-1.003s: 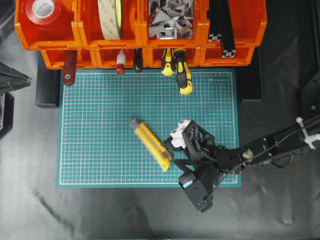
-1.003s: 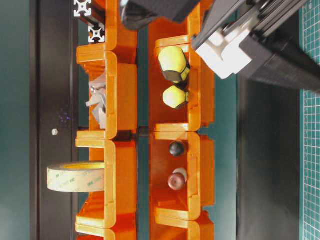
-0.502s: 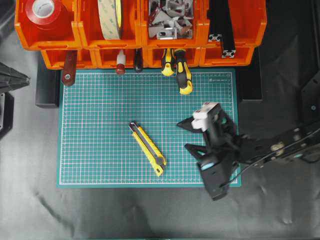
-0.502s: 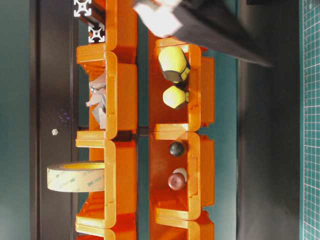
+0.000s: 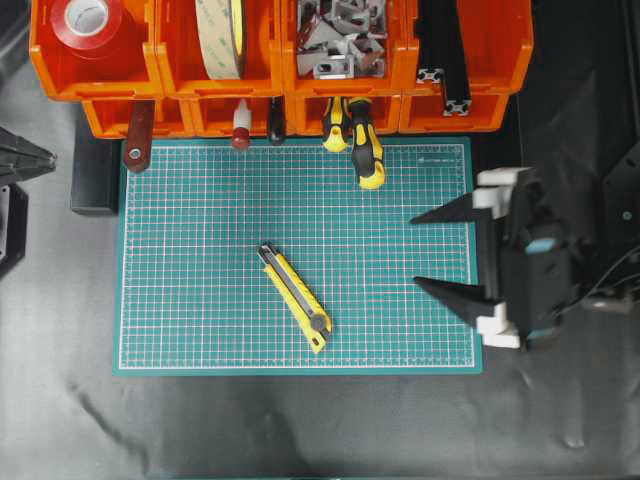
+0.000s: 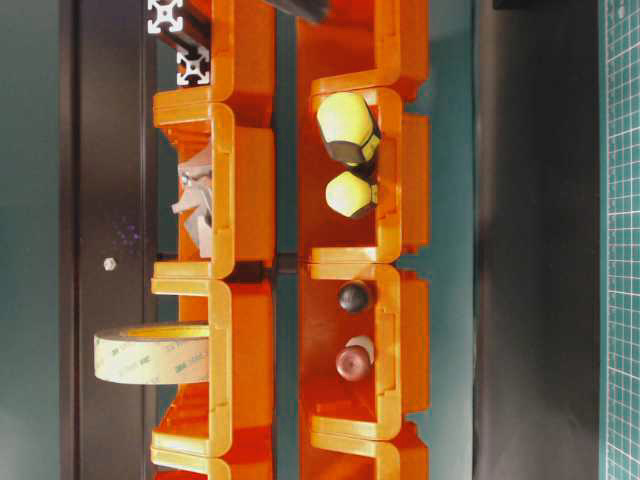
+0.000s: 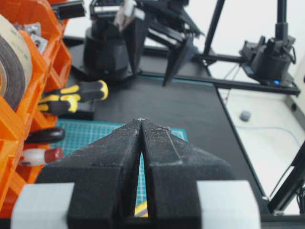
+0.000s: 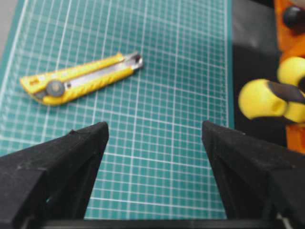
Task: Pick cutter from container rack with right arm.
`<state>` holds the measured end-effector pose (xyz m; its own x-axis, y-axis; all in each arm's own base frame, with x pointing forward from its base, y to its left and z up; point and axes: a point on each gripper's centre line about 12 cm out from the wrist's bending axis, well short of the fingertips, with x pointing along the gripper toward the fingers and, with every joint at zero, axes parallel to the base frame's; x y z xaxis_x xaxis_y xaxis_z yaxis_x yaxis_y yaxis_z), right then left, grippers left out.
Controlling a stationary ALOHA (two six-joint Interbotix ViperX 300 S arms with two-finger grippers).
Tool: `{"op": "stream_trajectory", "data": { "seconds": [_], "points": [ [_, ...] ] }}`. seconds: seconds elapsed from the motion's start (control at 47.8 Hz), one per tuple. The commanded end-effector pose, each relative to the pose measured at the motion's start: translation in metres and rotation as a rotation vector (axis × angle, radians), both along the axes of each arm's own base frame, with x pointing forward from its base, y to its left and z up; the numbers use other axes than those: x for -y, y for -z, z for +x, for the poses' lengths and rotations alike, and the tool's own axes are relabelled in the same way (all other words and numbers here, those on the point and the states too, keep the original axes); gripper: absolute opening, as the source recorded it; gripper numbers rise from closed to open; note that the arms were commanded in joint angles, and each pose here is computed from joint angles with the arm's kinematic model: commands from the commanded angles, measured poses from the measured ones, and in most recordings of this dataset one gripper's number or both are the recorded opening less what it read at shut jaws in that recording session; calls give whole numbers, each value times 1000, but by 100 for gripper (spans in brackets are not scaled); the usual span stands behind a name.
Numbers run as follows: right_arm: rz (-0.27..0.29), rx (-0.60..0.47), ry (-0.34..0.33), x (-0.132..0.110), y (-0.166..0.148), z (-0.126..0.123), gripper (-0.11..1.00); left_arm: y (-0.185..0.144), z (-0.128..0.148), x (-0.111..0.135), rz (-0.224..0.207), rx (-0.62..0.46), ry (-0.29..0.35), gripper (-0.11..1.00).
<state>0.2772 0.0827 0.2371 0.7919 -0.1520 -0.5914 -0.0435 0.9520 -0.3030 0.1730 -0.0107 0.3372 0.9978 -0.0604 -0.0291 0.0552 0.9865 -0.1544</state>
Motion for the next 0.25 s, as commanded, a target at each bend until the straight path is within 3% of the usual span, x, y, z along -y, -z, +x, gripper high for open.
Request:
{"op": "stream_trajectory", "data": {
  "seconds": [0.0,0.23],
  "points": [
    [56,52,25,5,-14,-9,77,-12,0,0,-2,28,1,2],
    [167,147,50,18,-31,-36,77,-11,0,1,-2,26,3,2]
  ]
}}
